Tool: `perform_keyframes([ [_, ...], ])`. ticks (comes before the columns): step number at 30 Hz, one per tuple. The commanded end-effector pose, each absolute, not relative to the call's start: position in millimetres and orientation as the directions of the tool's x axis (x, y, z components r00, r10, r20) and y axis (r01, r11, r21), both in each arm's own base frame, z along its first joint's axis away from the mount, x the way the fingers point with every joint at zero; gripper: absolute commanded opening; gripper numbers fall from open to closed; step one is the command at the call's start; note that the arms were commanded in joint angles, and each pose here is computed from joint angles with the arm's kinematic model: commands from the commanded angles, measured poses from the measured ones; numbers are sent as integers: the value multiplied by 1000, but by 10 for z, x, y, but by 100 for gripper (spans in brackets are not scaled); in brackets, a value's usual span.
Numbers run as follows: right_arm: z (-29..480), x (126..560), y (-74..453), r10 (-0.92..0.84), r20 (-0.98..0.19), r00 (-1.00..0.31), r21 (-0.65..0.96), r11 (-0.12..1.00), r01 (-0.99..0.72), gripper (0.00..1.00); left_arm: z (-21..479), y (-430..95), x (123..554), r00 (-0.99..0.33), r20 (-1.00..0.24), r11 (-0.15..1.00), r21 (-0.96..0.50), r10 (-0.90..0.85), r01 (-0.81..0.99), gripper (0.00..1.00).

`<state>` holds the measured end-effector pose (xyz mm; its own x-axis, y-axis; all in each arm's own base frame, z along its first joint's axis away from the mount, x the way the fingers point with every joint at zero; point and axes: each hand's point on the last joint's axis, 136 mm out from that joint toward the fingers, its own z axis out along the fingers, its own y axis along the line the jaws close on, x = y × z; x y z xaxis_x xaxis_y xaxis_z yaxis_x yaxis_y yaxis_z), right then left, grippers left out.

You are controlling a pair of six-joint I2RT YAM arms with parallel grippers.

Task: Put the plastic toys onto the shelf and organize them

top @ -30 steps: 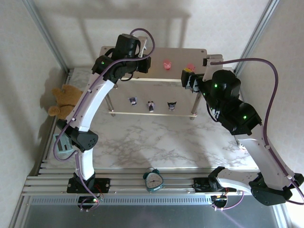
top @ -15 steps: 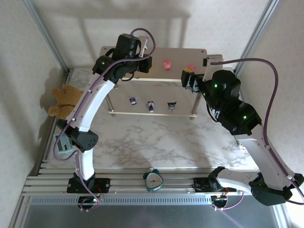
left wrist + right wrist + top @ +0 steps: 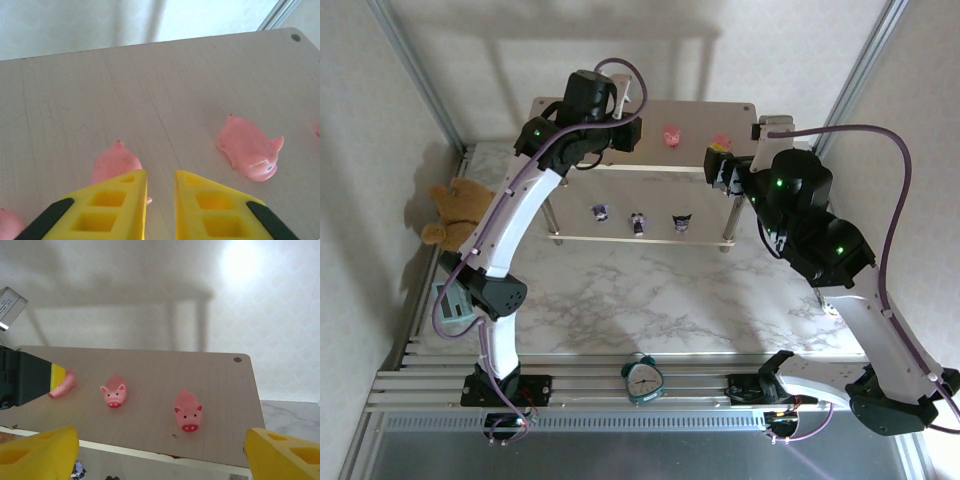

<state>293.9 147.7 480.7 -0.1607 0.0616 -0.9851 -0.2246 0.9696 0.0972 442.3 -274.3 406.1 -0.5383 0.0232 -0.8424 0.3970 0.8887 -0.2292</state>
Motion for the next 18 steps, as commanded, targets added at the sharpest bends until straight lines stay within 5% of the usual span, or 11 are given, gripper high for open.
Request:
perform_keyframes([
  [1,4836,2916,1422,82,-985,-150,113,971,-213,87,4609,-2685,4239,-428,-903,876,-239,-42,419,24],
  [8,4840,2899,1345,72,-987,-145,99,978,-184,91,5467,-2231,3817,-165,-978,909,-180,-126,376,32],
  [14,4665,2742,922,37,-988,-152,43,999,-32,99,5377,-1345,3420,-47,-989,979,-148,-142,139,46],
  [15,4619,2705,827,29,-987,-158,28,1000,5,99,5359,-1171,3341,-26,-987,983,-160,-158,91,63],
  [16,4550,2665,706,18,-985,-171,9,998,57,99,5284,-975,3265,-8,-986,985,-167,-167,31,99],
  [18,4424,2563,457,8,-980,-201,-25,987,161,99,5054,-600,3138,19,-984,978,-178,-177,-105,100],
])
